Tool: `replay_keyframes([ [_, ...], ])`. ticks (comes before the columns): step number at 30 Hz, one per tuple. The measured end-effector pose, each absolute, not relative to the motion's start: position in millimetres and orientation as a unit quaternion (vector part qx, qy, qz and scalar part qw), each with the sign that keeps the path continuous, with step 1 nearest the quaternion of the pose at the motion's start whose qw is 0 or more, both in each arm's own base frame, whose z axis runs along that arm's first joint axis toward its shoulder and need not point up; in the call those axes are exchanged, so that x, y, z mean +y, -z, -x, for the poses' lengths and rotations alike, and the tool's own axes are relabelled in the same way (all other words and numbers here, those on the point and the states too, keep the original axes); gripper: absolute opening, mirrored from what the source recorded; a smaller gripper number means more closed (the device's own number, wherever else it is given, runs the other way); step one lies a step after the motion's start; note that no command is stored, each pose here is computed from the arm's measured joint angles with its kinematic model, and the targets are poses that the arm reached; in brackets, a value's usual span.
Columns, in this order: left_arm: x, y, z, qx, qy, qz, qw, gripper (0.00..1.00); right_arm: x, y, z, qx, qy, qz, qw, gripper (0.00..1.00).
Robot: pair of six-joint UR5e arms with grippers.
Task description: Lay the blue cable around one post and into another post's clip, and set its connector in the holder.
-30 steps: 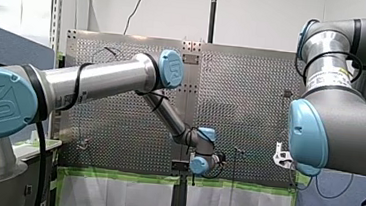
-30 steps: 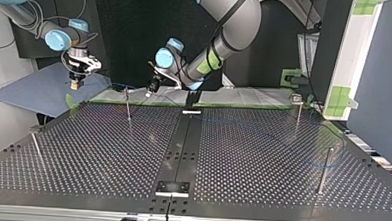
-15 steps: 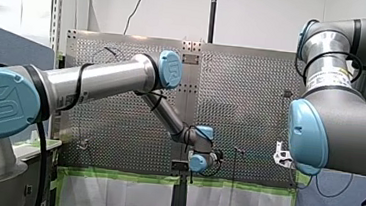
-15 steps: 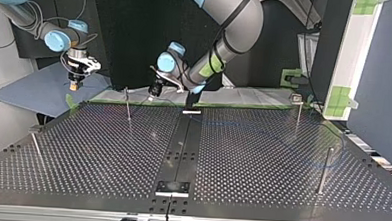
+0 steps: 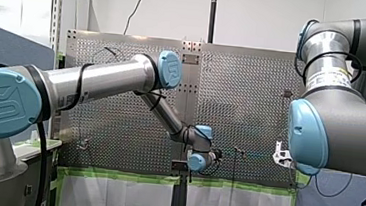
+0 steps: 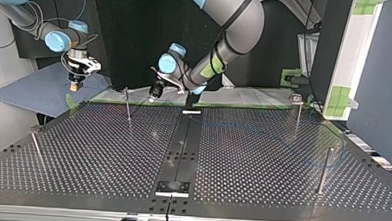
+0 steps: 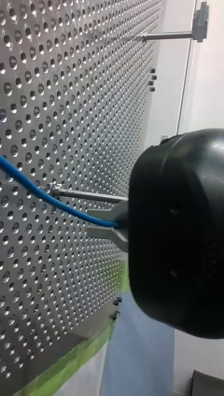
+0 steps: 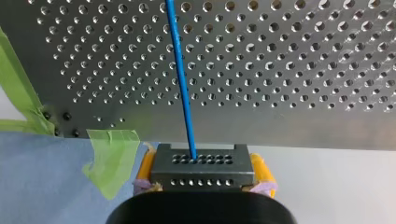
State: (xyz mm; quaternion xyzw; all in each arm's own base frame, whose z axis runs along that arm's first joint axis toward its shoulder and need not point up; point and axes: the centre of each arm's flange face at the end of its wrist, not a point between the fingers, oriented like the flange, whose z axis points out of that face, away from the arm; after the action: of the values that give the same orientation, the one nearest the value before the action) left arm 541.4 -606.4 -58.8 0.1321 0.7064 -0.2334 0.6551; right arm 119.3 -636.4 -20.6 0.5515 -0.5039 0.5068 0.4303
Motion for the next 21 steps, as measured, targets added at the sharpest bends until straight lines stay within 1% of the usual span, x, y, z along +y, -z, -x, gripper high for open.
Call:
replay_keyframes([
  [1,-605,60,-542,0.707,0.232,-0.132,0.655,0.22,-637,20,-119,-0.504,-0.507,-0.551,0.431,0.00],
  [2,-604,61,-542,0.707,0.231,-0.132,0.655,0.37,-637,20,-119,-0.504,-0.507,-0.551,0.431,0.00],
  [3,-603,62,-541,0.707,0.232,-0.132,0.655,0.37,-637,20,-119,-0.503,-0.507,-0.551,0.431,0.00],
  [4,-603,62,-540,0.707,0.232,-0.133,0.655,0.50,-637,20,-120,-0.502,-0.508,-0.551,0.431,0.00],
  [5,-603,63,-540,0.707,0.232,-0.133,0.655,0.61,-637,20,-120,-0.502,-0.508,-0.551,0.431,0.00],
  [6,-603,63,-539,0.707,0.232,-0.135,0.655,0.61,-637,20,-121,-0.502,-0.509,-0.552,0.431,0.00],
  [7,-603,64,-538,0.707,0.233,-0.137,0.654,0.75,-637,20,-121,-0.501,-0.509,-0.552,0.430,0.00],
  [8,-603,65,-537,0.707,0.233,-0.139,0.653,0.85,-637,20,-122,-0.501,-0.510,-0.552,0.431,0.00],
  [9,-602,66,-536,0.707,0.233,-0.142,0.652,0.85,-637,20,-122,-0.500,-0.510,-0.552,0.431,0.00],
  [10,-602,67,-535,0.708,0.232,-0.144,0.651,0.96,-637,20,-122,-0.500,-0.510,-0.552,0.430,0.00],
  [11,-602,68,-534,0.708,0.232,-0.146,0.651,1.00,-637,21,-122,-0.500,-0.510,-0.552,0.430,0.00],
  [17,-601,69,-532,0.709,0.227,-0.157,0.649,1.00,-636,21,-125,-0.498,-0.512,-0.553,0.429,0.00],
  [21,-607,58,-527,0.704,0.222,-0.173,0.652,1.00,-636,21,-130,-0.493,-0.516,-0.556,0.426,0.00],
])
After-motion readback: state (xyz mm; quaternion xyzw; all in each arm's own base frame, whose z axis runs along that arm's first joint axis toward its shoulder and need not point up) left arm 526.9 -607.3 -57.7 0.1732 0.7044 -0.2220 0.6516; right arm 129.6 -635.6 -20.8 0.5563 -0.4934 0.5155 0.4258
